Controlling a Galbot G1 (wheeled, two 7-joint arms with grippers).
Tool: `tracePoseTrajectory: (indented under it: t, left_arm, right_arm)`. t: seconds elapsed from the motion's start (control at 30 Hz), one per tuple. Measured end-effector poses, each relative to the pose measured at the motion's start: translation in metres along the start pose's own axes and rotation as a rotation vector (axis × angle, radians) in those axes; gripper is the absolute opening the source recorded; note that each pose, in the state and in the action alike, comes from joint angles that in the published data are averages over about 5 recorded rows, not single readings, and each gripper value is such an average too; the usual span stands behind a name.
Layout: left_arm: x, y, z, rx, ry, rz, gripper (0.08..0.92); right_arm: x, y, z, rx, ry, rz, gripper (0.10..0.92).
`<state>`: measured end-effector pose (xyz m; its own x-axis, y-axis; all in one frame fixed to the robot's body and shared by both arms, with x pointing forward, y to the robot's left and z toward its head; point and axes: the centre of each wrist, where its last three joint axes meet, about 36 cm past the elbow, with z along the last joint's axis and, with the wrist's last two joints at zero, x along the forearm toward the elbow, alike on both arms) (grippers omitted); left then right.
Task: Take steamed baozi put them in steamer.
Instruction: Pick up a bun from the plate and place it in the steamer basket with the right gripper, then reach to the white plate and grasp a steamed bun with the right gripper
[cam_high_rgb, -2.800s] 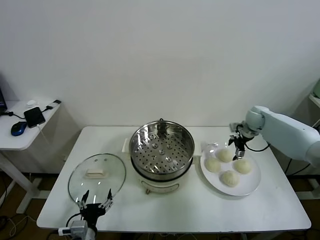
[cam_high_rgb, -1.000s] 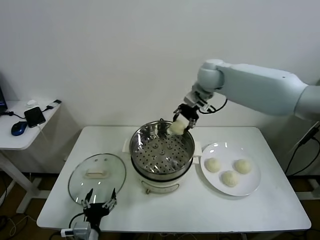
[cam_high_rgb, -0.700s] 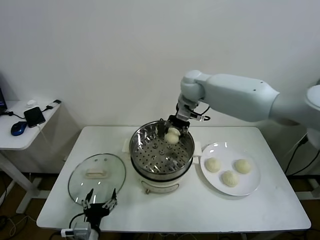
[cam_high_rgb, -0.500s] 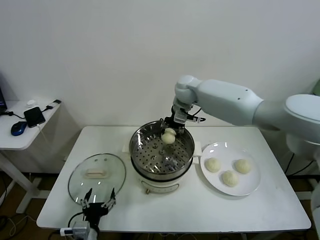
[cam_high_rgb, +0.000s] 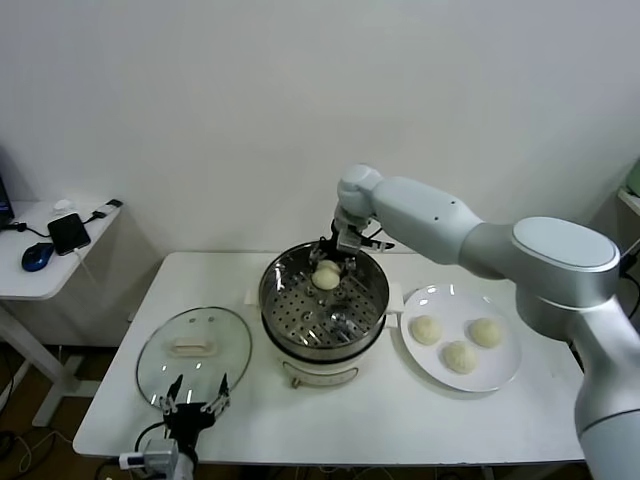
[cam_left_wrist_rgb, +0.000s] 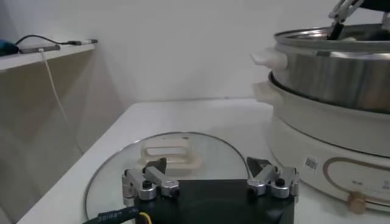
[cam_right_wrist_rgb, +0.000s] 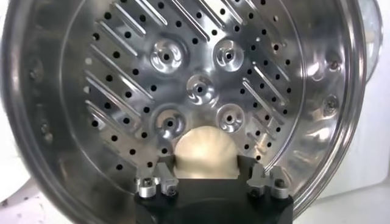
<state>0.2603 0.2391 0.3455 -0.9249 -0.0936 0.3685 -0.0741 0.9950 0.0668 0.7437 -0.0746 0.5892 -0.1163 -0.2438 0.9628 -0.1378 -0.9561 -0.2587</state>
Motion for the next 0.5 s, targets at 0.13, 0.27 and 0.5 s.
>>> tracePoseTrajectory:
  t: [0.13,0.27,0.5]
  left_arm:
    - [0.001,-0.002,0.0,0.004,0.0,0.001,0.823]
    - [0.003,-0.004,-0.001,0.006,-0.001,0.007,0.823]
    - [0.004,-0.005,-0.002,0.008,-0.005,0.007,0.823]
  right_arm:
    - [0.02,0.001,0.003,-0.012,-0.015,0.009,0.822]
    - [0.056,0.008,0.011,-0.056,-0.027,0.013,0.823]
    - [0.13,0.066,0.021,-0.309,-0.003,0.003,0.823]
